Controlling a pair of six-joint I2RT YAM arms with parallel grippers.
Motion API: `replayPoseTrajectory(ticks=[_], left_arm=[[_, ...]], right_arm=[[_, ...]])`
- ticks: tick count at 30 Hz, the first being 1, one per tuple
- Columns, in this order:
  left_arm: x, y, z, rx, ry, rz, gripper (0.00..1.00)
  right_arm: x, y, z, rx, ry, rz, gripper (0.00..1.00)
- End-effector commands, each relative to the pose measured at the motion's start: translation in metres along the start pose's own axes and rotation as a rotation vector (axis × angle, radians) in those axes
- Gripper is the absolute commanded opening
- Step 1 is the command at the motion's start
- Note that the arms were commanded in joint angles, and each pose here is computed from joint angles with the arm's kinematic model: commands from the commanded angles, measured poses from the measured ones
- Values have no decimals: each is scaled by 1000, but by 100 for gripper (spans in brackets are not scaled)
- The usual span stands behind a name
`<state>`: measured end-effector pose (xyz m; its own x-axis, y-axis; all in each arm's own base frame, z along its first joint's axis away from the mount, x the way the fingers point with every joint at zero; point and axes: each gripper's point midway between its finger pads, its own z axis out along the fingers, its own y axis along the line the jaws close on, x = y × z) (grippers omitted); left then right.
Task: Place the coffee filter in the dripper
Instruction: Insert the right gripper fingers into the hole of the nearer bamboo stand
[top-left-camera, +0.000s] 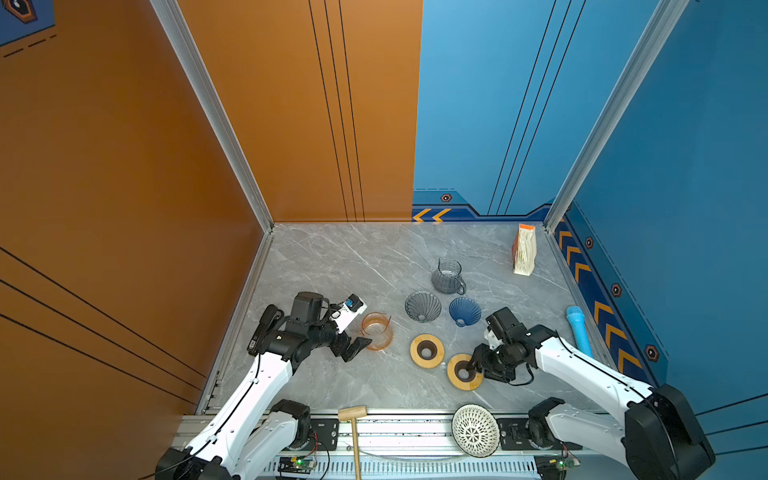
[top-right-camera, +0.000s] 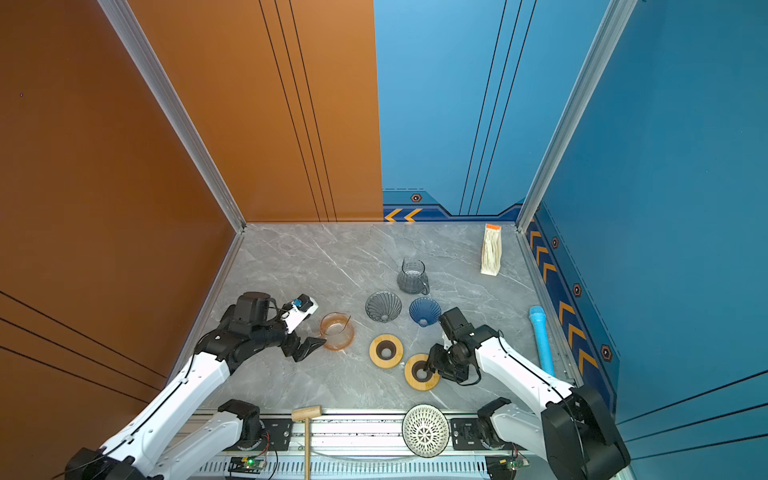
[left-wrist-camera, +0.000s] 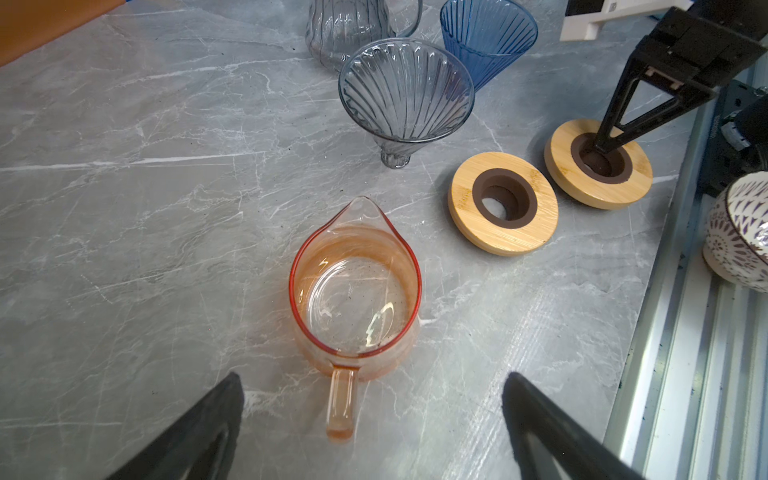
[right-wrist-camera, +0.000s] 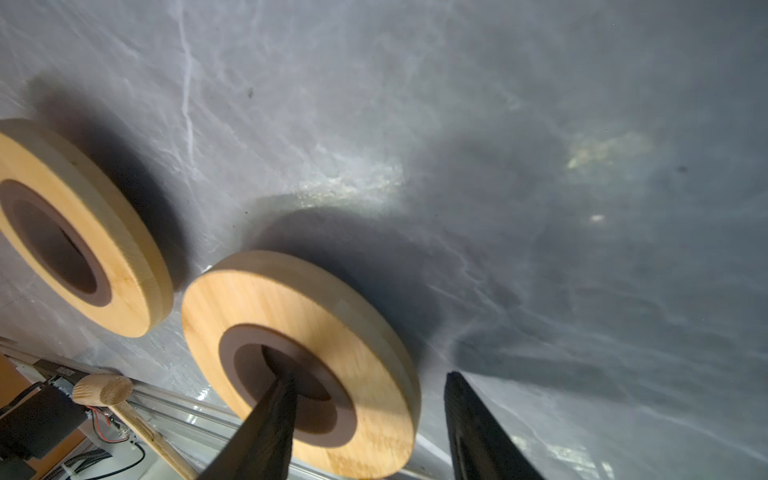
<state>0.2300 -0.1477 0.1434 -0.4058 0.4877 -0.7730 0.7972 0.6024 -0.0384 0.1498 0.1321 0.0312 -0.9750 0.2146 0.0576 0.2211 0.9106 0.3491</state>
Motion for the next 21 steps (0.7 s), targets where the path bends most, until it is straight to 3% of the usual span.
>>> replayPoseTrajectory(ticks=[1, 21], left_arm=[[-12, -2, -4, 5, -30, 25, 98], [-20, -5, 3, 24, -50, 25, 98]], right_arm=[[2, -9, -1, 61, 9, -6, 51], [-8, -4, -10, 65, -48, -60, 35]])
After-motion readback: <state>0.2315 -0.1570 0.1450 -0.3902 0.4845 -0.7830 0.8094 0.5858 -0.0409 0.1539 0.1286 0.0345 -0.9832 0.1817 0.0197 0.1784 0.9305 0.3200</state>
